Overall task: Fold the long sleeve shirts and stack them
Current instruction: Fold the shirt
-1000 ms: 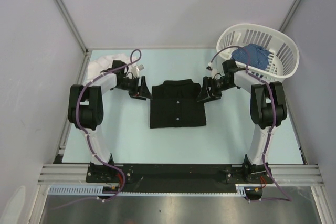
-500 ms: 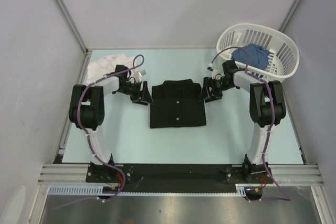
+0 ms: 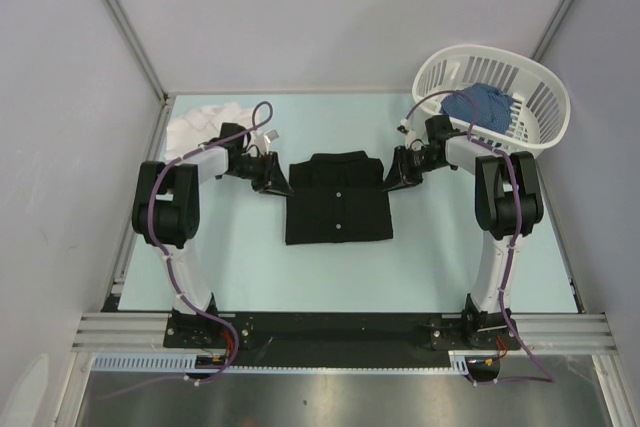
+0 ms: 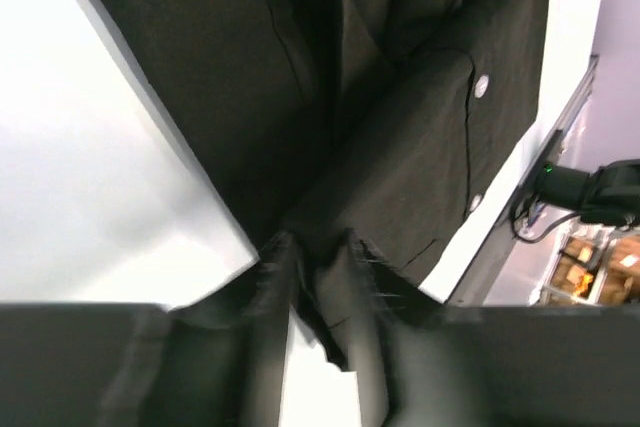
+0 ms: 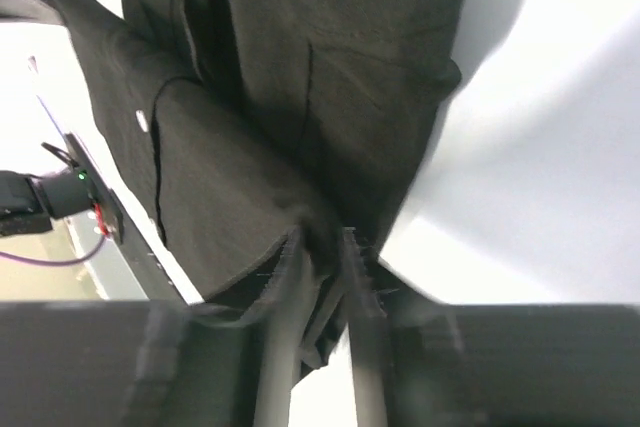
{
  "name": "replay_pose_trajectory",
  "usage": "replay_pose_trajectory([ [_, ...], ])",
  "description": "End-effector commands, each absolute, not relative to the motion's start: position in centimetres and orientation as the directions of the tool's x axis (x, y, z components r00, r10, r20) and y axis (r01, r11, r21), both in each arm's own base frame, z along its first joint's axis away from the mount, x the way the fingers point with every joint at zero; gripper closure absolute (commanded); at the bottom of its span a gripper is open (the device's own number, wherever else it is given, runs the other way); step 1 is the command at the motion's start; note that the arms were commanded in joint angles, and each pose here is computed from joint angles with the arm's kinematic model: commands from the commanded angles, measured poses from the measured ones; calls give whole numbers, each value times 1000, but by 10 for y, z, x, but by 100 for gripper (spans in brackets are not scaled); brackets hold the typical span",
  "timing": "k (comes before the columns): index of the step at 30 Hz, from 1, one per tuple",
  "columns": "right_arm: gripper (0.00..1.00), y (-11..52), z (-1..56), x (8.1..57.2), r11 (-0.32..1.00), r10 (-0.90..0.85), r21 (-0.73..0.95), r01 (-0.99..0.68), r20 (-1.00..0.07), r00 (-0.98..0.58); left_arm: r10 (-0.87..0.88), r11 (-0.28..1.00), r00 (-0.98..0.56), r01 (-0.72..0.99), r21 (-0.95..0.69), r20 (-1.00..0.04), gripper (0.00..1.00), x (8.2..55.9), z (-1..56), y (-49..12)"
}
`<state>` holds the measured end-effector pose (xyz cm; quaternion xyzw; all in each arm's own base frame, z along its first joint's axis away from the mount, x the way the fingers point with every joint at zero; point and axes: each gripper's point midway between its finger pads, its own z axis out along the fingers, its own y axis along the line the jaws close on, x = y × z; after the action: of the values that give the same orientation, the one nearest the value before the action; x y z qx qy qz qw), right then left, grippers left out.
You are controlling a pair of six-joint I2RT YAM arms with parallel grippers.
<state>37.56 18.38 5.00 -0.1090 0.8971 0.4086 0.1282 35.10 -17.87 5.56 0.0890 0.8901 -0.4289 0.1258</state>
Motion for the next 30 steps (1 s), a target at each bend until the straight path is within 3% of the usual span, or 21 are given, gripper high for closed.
replay_pose_trajectory([
  [1, 93, 190, 67, 384, 596, -75, 730, -335, -364, -928, 44, 580, -943, 292, -760, -329, 81, 355, 67, -188],
  [2, 100, 190, 71, 385, 594, -69, 731, -336, -369, -927, 43, 581, -940, 300, -757, -339, 93, 357, 70, -188],
  [4, 100, 189, 83, 390, 590, -52, 731, -344, -390, -919, 43, 582, -932, 317, -749, -360, 100, 358, 75, -188],
  [17, 100, 186, 132, 455, 612, 6, 656, -442, -562, -827, 48, 589, -868, 424, -687, -495, 100, 407, 112, -189],
  [30, 100, 198, 133, 530, 627, 44, 594, -504, -673, -738, -14, 665, -853, 381, -642, -521, 100, 477, 96, -174],
])
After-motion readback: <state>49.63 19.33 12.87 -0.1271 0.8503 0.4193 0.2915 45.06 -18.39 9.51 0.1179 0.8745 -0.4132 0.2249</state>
